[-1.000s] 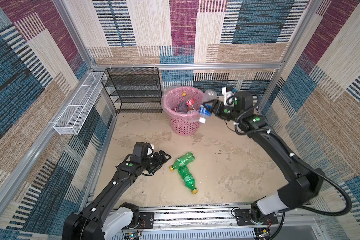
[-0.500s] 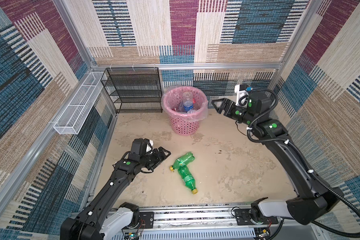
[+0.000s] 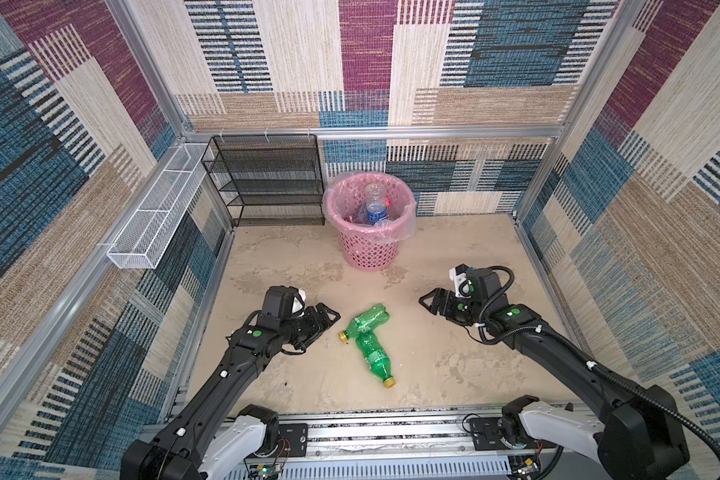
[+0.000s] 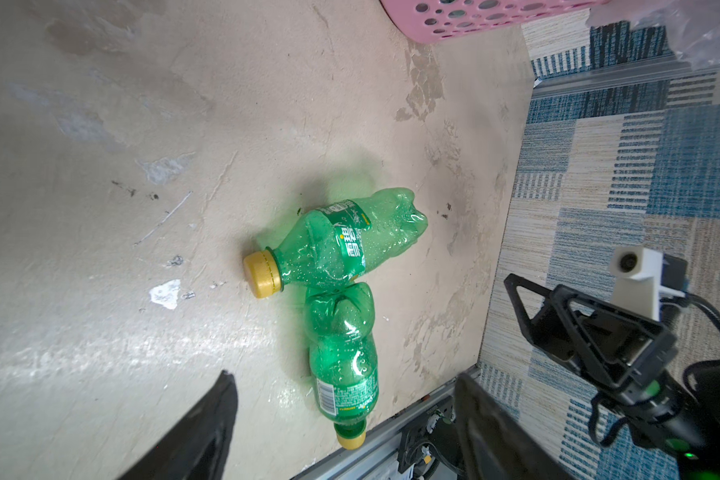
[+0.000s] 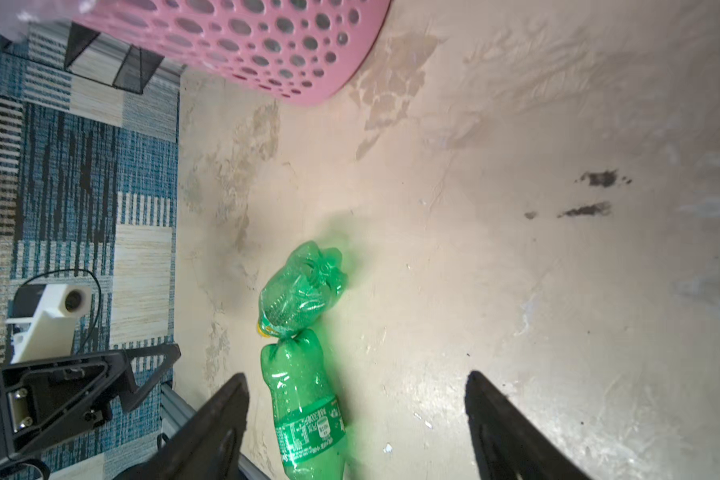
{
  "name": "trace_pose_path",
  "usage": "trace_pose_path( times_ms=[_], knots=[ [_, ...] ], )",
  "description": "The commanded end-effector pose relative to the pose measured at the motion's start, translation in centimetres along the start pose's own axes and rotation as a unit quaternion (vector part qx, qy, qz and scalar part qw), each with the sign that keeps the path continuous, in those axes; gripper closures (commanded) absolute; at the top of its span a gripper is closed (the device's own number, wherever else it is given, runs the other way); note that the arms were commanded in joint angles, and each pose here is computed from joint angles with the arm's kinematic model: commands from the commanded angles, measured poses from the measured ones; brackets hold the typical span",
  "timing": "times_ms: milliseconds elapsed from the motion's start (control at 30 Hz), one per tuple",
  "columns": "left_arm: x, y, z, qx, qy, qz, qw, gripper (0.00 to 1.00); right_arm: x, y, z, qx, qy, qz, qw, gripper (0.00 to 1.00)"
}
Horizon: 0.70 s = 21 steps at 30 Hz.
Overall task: Throw the plastic bottles in the bin
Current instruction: 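Bring the right gripper back down over the green soda bottles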
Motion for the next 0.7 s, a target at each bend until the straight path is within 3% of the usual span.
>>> trace_pose_path(
  times_ms=[0, 667],
  knots=[
    [-0.1, 0.4, 0.1, 0.004, -0.003, -0.008, 1.0, 0.18, -0.6, 0.7, 0.7, 0.021, 0.001, -0.018, 1.0, 0.18],
    [-0.4, 1.2, 0.6, 0.017, 0.006, -0.006, 1.0, 0.18, -4.9, 5.9, 7.5, 0.114, 0.122, -0.034, 0.985, 0.17]
  ],
)
Point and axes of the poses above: each gripper's point midway between its finger pads, its own x axis back along the fingers, its own y axis along the line the jaws close on, z = x × y, the point moved 10 cm from there along x, back along the fingers, and after that the axes turned 5 degrees about x, right-handed, at the moved point
